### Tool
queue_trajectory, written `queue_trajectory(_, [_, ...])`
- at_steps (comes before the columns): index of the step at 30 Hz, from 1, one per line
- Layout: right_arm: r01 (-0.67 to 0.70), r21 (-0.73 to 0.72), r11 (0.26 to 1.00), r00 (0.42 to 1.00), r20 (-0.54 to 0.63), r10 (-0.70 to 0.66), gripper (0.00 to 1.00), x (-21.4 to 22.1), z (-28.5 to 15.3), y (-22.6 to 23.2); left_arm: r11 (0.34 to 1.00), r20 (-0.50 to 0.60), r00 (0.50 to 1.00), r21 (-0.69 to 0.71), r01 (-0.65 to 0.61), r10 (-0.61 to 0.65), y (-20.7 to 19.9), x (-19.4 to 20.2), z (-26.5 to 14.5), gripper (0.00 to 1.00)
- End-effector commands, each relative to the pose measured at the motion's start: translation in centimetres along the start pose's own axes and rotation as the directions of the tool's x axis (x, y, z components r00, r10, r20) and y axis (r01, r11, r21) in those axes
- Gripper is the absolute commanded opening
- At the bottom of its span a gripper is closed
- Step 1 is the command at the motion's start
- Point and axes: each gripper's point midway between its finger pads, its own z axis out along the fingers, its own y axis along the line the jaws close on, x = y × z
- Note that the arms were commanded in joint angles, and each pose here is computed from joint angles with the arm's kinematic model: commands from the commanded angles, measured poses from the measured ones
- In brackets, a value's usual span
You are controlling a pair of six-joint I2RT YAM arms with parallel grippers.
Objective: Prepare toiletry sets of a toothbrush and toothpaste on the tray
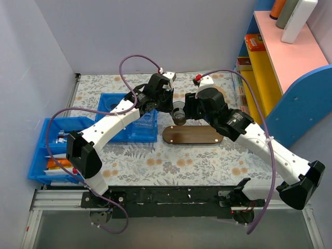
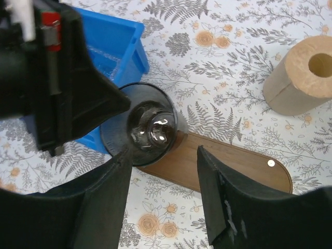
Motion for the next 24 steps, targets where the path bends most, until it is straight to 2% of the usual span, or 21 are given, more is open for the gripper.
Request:
queue_trajectory(1, [-0.051,0.050,0.997,0.998,0.030,0.050,0.59,-2.3,0.3,-1.1,0.999,0.176,0.984,0.045,-0.009,0.001,-1.1,-4.0,-3.6,0.00])
queue_trajectory(7, [-0.049,0.048,0.998,0.999,-0.010,0.049,0.51,-2.2,2.1,-1.4,0.998,0.173,0.985,0.066,-0.025,0.013,-1.3,-3.4,-3.3,0.00])
queue_trajectory(10, [-0.032,0.056,0.998,0.997,-0.065,0.036,0.47,-1.4,3.0,-1.2,0.997,0.166,0.986,0.068,-0.027,0.015,-1.3,-3.1,-2.9,0.00])
queue_trajectory(19, [-0.048,0.005,0.999,0.993,-0.106,0.049,0.46,0.8,4.0,-0.3,0.996,0.161,0.987,0.081,-0.037,0.023,-1.5,-3.0,-2.7,0.00])
queue_trajectory(24, [-0.037,0.012,0.999,0.987,-0.154,0.038,0.40,2.4,5.1,-0.4,0.996,0.159,0.987,0.087,-0.035,0.021,-1.5,-2.8,-2.7,0.00])
